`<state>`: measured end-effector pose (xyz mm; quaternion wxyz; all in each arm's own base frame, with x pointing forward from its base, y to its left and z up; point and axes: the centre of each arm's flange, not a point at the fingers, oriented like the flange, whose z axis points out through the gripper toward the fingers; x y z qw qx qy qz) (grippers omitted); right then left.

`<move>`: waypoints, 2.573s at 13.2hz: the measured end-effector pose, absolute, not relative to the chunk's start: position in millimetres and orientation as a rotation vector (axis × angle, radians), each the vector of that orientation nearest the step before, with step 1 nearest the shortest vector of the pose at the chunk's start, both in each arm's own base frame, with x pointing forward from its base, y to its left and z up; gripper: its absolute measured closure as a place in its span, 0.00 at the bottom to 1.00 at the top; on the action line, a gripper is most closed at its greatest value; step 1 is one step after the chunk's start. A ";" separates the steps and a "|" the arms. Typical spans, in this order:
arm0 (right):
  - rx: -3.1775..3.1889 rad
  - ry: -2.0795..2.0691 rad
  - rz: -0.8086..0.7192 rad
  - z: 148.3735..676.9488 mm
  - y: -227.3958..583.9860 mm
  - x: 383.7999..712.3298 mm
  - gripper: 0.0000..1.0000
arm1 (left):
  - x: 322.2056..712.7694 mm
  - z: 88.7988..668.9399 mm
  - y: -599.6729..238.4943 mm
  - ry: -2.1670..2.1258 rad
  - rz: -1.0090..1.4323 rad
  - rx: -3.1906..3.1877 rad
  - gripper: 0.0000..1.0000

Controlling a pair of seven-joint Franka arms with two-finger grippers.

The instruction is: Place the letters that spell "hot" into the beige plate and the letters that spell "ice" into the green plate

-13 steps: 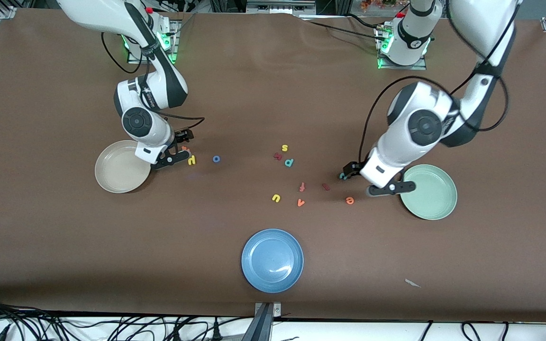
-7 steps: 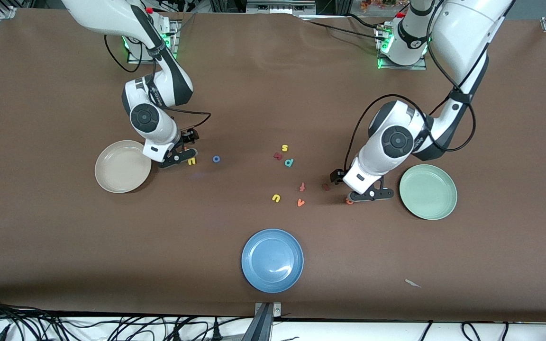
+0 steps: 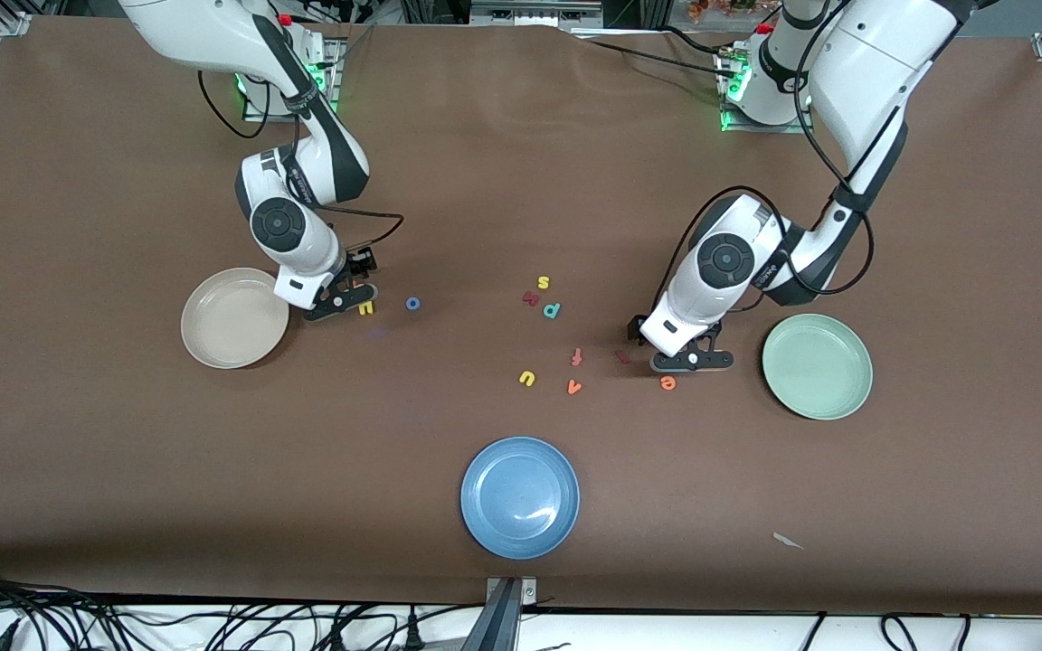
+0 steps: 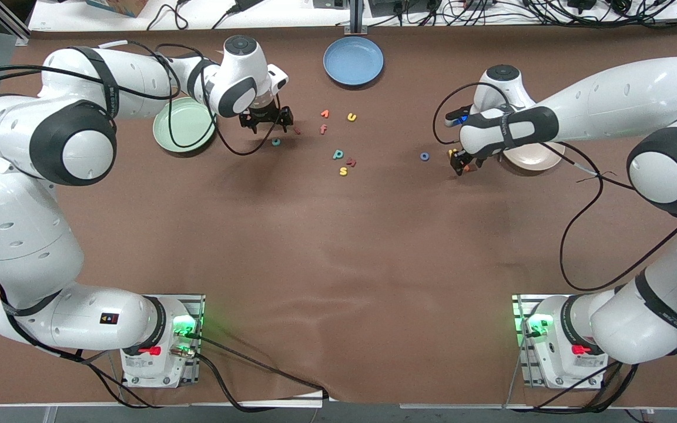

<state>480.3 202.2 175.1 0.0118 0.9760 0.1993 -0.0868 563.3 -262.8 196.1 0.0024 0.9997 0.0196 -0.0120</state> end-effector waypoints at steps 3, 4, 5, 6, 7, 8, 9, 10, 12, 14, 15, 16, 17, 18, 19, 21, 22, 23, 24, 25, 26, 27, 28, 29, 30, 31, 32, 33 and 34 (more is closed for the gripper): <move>3.047 0.630 -0.243 169.8 205.3 480.6 0.30 | 554.9 179.7 -271.8 0.063 -0.060 3.127 0.05; 3.047 0.631 -0.241 170.2 205.6 480.7 0.33 | 553.1 176.1 -274.2 0.064 -0.066 3.125 0.10; 3.047 0.631 -0.241 170.3 205.6 480.7 0.33 | 552.0 174.2 -275.4 0.065 -0.070 3.125 0.10; 3.048 0.630 -0.238 171.0 205.3 481.2 0.41 | 551.3 173.3 -276.1 0.064 -0.073 3.126 0.16; 3.049 0.631 -0.232 172.7 205.9 481.6 0.52 | 550.9 172.7 -276.6 0.065 -0.074 3.126 0.17; 3.049 0.632 -0.229 174.0 206.5 481.8 0.64 | 550.5 172.0 -277.0 0.064 -0.076 3.126 0.26; 3.049 0.631 -0.228 174.4 206.1 482.0 0.70 | 550.2 171.4 -277.3 0.064 -0.078 3.126 0.30; 3.049 0.631 -0.228 174.4 206.1 482.0 0.70 | 550.0 171.0 -277.4 0.064 -0.079 3.126 0.32; 3.050 0.627 -0.227 175.2 204.8 482.7 0.81 | 549.7 170.1 -277.4 0.065 -0.081 3.126 0.40; 3.052 0.613 -0.226 175.2 204.8 482.7 0.81 | 550.5 171.3 -276.8 0.061 -0.075 3.129 0.52; 3.054 0.599 -0.226 175.3 204.9 482.7 0.81 | 550.3 171.2 -277.0 0.046 -0.068 3.135 0.53; 3.056 0.589 -0.226 175.3 205.0 482.8 0.81 | 550.4 171.8 -277.7 0.033 -0.060 3.139 0.59; 3.056 0.581 -0.227 175.6 205.1 482.9 0.81 | 550.1 171.8 -278.1 0.025 -0.056 3.142 0.59; 3.057 0.571 -0.235 176.5 205.4 483.4 0.81 | 550.0 172.1 -278.7 0.023 -0.055 3.142 0.63; 3.056 0.553 -0.248 179.4 205.5 485.2 0.81 | 550.0 172.1 -278.7 0.023 -0.055 3.142 0.63; 3.052 0.511 -0.276 196.3 198.9 495.4 0.81 | 550.1 172.4 -279.0 0.022 -0.053 3.141 0.69; 3.050 0.479 -0.293 209.6 190.1 503.8 0.81 | 550.1 172.6 -279.1 0.022 -0.053 3.141 0.72; 3.048 0.446 -0.307 222.4 179.9 511.7 0.81 | 550.1 172.6 -279.1 0.022 -0.053 3.141 0.72; 3.048 0.408 -0.312 235.7 166.5 520.3 0.81 | 550.1 172.6 -279.1 0.022 -0.053 3.141 0.72; 3.049 0.374 -0.311 246.5 152.1 527.8 0.81 | 550.1 172.7 -279.0 0.022 -0.053 3.141 0.72; 3.050 0.343 -0.306 256.0 136.4 534.8 0.81 | 550.3 172.8 -278.9 0.022 -0.053 3.141 0.72; 3.051 0.324 -0.299 262.4 120.5 540.4 0.81 | 551.0 173.1 -277.8 0.023 -0.053 3.142 0.72; 3.049 0.308 -0.295 266.6 101.6 546.0 0.81 | 552.9 173.7 -274.4 0.021 -0.058 3.151 0.72; 3.047 0.288 -0.294 268.1 81.3 550.1 0.81 | 556.1 175.6 -268.6 0.015 -0.075 3.169 0.72; 3.040 0.262 -0.298 267.3 60.5 552.6 0.81 | 561.0 180.3 -260.5 0.006 -0.092 3.189 0.72; 3.026 0.237 -0.306 264.0 41.6 554.2 0.81 | 567.3 187.1 -250.8 -0.012 -0.100 3.200 0.72; 3.009 0.215 -0.317 259.0 25.2 555.0 0.81 | 574.1 195.5 -238.6 -0.034 -0.105 3.211 0.72; 2.996 0.195 -0.329 252.1 13.7 555.3 0.81 | 580.6 204.3 -223.6 -0.058 -0.112 3.221 0.72; 2.989 0.178 -0.338 245.2 5.9 555.3 0.81 | 586.7 213.3 -207.0 -0.089 -0.120 3.231 0.72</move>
